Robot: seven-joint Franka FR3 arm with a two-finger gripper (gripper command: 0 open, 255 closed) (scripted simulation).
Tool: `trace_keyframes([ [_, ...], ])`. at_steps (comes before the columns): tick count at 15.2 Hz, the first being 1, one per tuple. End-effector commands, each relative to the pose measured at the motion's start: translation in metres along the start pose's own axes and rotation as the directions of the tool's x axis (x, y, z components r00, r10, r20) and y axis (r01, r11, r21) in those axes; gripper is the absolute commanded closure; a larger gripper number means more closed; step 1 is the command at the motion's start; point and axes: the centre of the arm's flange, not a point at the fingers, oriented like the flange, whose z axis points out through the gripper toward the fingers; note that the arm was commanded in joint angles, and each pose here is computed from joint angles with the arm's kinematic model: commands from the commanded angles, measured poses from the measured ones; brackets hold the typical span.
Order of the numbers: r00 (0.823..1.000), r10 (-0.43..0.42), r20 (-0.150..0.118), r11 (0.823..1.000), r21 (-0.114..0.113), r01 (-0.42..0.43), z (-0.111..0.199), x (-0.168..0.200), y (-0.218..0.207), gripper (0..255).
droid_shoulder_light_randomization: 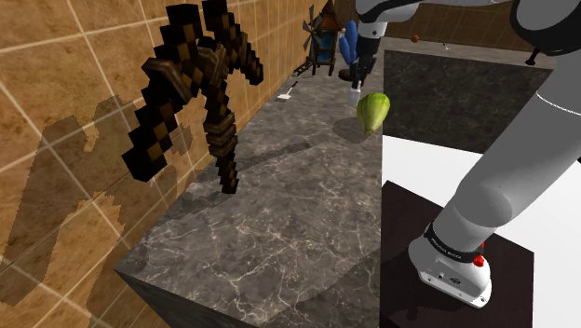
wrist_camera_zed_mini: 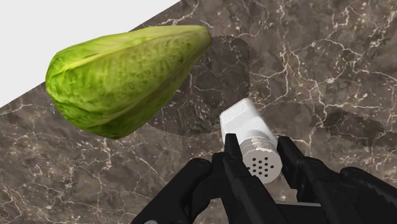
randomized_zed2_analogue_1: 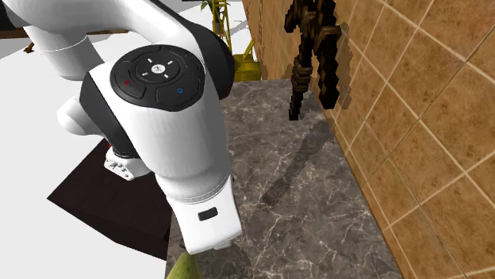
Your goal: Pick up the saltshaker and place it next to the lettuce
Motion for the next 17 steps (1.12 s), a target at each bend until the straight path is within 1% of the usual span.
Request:
trace_keyframes([
  [1, 1.000, 0.000, -0.001, 1.000, 0.000, 0.000, 0.010, 0.000, -0.001, 255],
  [17, 1.000, 0.000, -0.001, 1.000, 0.000, 0.000, 0.095, -0.001, 0.000, 255],
])
